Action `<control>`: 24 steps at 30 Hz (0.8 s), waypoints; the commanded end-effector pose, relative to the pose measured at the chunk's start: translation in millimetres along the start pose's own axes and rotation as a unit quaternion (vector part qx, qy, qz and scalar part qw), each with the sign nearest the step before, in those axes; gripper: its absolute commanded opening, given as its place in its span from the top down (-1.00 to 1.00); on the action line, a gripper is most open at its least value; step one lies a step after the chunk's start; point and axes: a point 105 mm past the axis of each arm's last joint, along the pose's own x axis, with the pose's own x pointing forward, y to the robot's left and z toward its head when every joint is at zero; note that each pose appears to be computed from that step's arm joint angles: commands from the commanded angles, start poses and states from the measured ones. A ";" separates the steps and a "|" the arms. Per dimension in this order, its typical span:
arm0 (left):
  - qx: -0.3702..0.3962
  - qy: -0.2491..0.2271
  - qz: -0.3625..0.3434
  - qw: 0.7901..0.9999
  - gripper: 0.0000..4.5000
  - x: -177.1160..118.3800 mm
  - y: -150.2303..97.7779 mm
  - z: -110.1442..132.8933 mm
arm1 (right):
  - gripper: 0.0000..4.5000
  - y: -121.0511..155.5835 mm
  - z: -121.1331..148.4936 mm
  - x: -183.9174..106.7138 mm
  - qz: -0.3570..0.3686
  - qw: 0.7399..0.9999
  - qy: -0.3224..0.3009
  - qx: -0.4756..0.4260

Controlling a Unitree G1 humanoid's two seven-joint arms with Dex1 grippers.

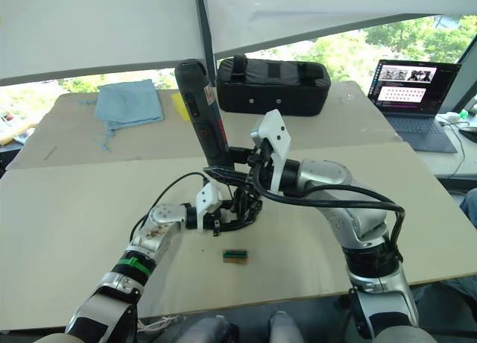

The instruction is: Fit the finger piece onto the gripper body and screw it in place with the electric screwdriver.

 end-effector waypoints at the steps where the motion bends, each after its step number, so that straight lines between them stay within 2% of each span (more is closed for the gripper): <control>1: 0.002 0.004 0.007 1.000 -0.01 -2.5 1.2 -1.4 | 0.15 10.0 40.7 -3.9 0.018 0.996 -0.057 -0.059; 12: 0.002 0.004 0.005 1.000 -0.01 -1.9 0.0 -2.4 | 0.15 21.4 51.9 -3.5 0.044 0.994 -0.080 -0.058; 24: 0.003 0.004 0.005 1.000 -0.01 -0.6 -0.8 -2.2 | 0.15 29.8 42.7 -1.1 0.069 0.992 -0.072 -0.075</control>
